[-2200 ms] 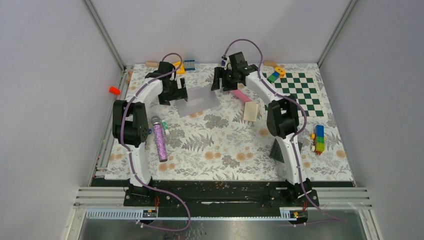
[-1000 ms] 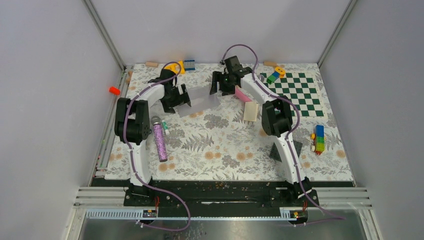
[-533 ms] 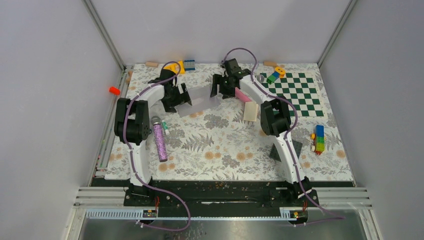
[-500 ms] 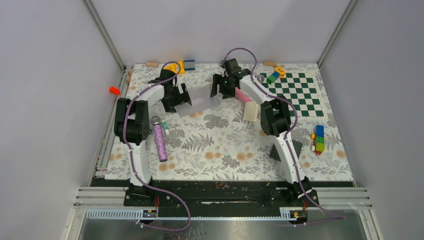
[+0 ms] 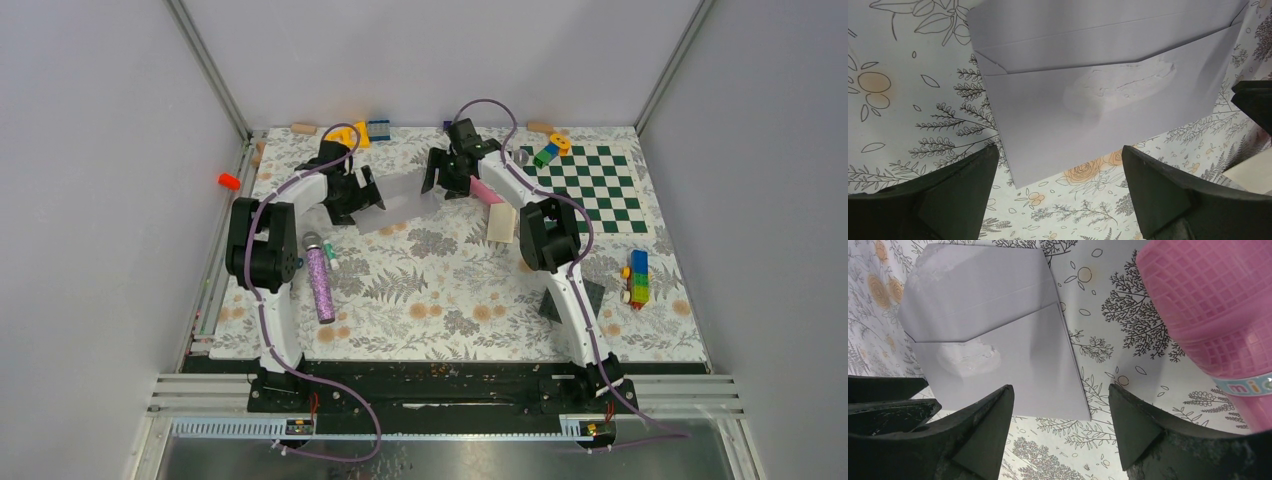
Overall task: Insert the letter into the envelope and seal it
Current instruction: Pick up the envelope from the center of the board.
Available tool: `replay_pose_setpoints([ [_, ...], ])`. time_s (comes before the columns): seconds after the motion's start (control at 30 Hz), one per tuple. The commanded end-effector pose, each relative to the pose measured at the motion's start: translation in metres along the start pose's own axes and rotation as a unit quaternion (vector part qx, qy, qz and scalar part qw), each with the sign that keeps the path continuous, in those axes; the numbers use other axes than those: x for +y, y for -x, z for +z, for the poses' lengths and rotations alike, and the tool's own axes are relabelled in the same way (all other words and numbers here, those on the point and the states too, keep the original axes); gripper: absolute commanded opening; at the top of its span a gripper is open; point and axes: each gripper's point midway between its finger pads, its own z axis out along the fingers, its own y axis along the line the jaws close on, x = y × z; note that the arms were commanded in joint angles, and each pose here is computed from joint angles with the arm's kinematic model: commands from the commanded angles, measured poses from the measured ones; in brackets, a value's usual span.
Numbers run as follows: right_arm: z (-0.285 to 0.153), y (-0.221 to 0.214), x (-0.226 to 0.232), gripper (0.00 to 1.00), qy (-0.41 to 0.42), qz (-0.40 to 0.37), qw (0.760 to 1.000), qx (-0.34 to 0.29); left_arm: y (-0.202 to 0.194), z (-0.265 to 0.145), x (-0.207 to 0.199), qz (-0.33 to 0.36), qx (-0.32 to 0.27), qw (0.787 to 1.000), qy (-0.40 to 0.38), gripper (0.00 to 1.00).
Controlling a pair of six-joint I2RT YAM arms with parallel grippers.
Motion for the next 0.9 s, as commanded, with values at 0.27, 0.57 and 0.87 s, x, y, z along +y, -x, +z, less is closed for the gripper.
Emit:
replay_pose_setpoints([
  [0.27, 0.007, -0.015, 0.029, 0.75, 0.021, 0.009, 1.0, 0.015, -0.018, -0.001, -0.001, -0.017, 0.019, 1.0, -0.015, 0.99],
  [0.57, 0.007, -0.017, 0.03, 0.76, 0.022, 0.011, 1.0, 0.018, -0.015, -0.01, -0.009, -0.017, 0.007, 0.999, -0.045, 0.99],
  [0.87, 0.007, -0.018, 0.032, 0.76, 0.028, 0.012, 0.999, 0.022, -0.014, -0.02, -0.023, -0.018, -0.006, 0.994, -0.109, 0.99],
])
